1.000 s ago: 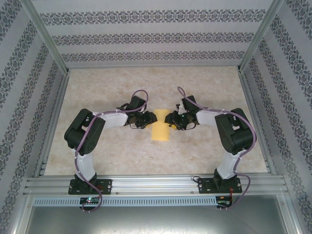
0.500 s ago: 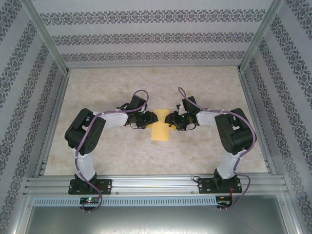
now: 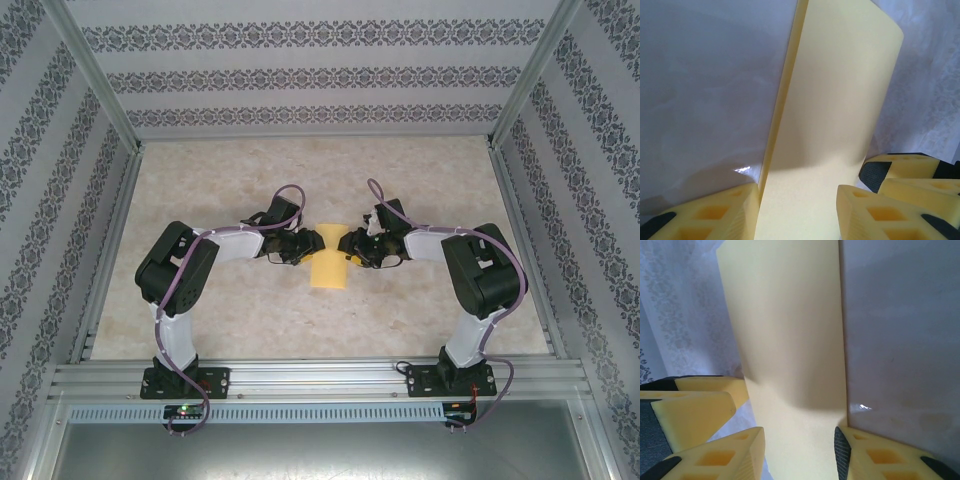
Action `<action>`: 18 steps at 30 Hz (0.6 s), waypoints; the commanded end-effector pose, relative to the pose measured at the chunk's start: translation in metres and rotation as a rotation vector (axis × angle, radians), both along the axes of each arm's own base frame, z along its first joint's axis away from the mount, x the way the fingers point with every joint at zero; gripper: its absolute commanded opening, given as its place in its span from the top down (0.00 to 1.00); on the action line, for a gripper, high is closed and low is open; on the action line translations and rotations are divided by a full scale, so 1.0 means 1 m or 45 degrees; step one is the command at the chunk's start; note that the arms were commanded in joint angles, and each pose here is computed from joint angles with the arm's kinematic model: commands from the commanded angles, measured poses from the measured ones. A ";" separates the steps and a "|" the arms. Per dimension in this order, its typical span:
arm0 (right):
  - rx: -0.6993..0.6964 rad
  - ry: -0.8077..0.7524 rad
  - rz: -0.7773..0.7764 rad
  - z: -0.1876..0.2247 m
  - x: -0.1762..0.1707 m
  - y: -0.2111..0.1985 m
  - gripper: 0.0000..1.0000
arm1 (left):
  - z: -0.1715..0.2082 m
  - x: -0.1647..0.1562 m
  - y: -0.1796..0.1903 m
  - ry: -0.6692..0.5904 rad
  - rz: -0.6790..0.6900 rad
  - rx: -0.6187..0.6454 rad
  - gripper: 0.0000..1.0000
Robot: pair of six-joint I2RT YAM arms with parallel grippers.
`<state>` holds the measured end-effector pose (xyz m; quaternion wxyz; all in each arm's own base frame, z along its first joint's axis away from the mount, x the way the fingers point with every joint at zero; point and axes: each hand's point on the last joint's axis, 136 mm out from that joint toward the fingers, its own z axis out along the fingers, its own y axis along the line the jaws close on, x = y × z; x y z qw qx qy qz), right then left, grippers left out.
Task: Fold a paper plane with a square sheet of paper (pick it up from the middle)
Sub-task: Fold the triangle a second time at the center of the table.
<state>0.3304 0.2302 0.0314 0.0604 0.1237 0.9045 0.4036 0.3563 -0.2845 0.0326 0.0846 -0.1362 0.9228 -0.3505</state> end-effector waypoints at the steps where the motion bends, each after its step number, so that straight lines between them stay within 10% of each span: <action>1: 0.003 0.022 -0.005 -0.003 -0.003 -0.001 0.57 | 0.010 0.010 -0.008 -0.039 -0.010 -0.060 0.54; 18: 0.031 -0.014 -0.002 0.005 0.000 -0.001 0.57 | 0.027 0.016 -0.025 -0.093 -0.041 -0.205 0.58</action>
